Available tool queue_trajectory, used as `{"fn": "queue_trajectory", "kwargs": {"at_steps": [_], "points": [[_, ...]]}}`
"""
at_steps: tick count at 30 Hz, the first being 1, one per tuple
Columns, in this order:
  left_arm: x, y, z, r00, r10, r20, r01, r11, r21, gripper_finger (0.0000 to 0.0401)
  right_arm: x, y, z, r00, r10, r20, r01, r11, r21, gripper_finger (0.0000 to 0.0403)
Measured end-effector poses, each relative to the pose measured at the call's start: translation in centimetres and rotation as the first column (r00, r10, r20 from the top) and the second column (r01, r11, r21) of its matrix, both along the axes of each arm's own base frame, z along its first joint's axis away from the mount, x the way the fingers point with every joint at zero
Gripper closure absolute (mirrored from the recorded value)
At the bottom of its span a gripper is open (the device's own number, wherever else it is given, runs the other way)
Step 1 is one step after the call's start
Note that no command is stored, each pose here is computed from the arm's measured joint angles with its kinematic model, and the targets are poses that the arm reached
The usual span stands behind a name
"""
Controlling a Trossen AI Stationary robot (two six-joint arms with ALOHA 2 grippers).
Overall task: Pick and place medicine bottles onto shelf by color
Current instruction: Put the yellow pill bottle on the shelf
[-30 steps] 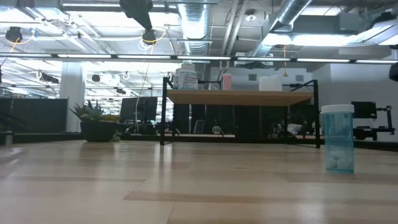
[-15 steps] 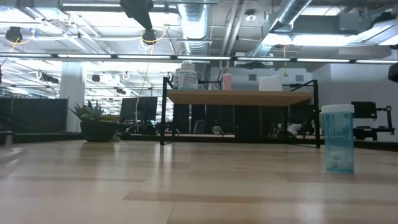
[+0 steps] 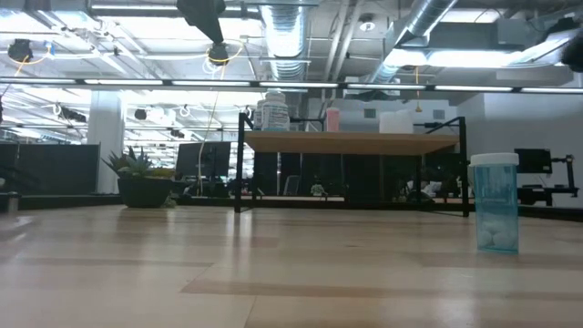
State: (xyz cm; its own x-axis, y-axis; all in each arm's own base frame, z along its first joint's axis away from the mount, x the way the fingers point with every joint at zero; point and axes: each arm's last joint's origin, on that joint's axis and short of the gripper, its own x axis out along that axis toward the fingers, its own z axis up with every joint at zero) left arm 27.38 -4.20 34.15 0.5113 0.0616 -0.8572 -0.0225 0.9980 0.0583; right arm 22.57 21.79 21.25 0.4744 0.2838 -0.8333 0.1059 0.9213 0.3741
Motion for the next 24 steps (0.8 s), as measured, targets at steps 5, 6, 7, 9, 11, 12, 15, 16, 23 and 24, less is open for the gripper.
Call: {"fn": "queue_trajectory", "kwargs": {"at_steps": [5, 6, 7, 9, 11, 12, 15, 16, 23, 24], "points": [[0.0, 0.0, 0.0, 1.000, 0.000, 0.000, 0.000, 1.000, 0.000, 0.0205, 0.9, -3.5, 3.0, 0.994, -0.097, -0.044, 0.095, 0.994, -0.052, 0.0267], [0.0, 0.0, 0.0, 1.000, -0.001, 0.000, 0.001, 1.000, 0.000, 0.0205, 1.1, -4.4, 3.5, 0.993, -0.108, -0.053, 0.104, 0.992, -0.073, 0.0269], [0.0, 0.0, 0.0, 1.000, 0.000, 0.000, 0.000, 1.000, 0.000, 0.0205, 1.4, -5.4, 4.0, 0.992, -0.114, -0.062, 0.108, 0.989, -0.100, 0.0273], [0.0, 0.0, 0.0, 1.000, 0.000, 0.000, 0.000, 1.000, 0.000, 0.0205, 1.9, -7.3, 5.0, 0.992, -0.108, -0.068, 0.097, 0.984, -0.153, 0.0285], [0.0, 0.0, 0.0, 1.000, -0.001, 0.000, 0.001, 1.000, 0.000, 0.0205, 2.4, -9.2, 6.0, 0.993, -0.099, -0.059, 0.086, 0.977, -0.194, 0.0296], [0.0, 0.0, 0.0, 1.000, 0.000, 0.000, 0.000, 1.000, 0.000, 0.0205, 2.7, -10.3, 6.5, 0.994, -0.098, -0.048, 0.086, 0.974, -0.209, 0.0299], [0.0, 0.0, 0.0, 1.000, 0.000, 0.000, 0.000, 1.000, 0.000, 0.0205, 3.5, -13.5, 7.6, 0.994, -0.111, -0.003, 0.107, 0.964, -0.245, 0.0296], [0.0, 0.0, 0.0, 1.000, 0.000, 0.000, 0.000, 1.000, 0.000, 0.0205, 3.7, -14.6, 8.0, 0.993, -0.121, 0.012, 0.120, 0.959, -0.257, 0.0291], [0.3, 0.3, 0.2, 0.999, 0.024, 0.033, -0.024, 1.000, -0.013, 0.0205, 4.2, -22.8, 10.8, 0.972, -0.211, 0.104, 0.234, 0.908, -0.349, 0.0283], [0.4, 0.4, 0.2, 0.999, 0.031, 0.036, -0.030, 0.999, -0.015, 0.0205, 4.3, -23.9, 11.1, 0.970, -0.222, 0.100, 0.244, 0.898, -0.366, 0.0288]]}}
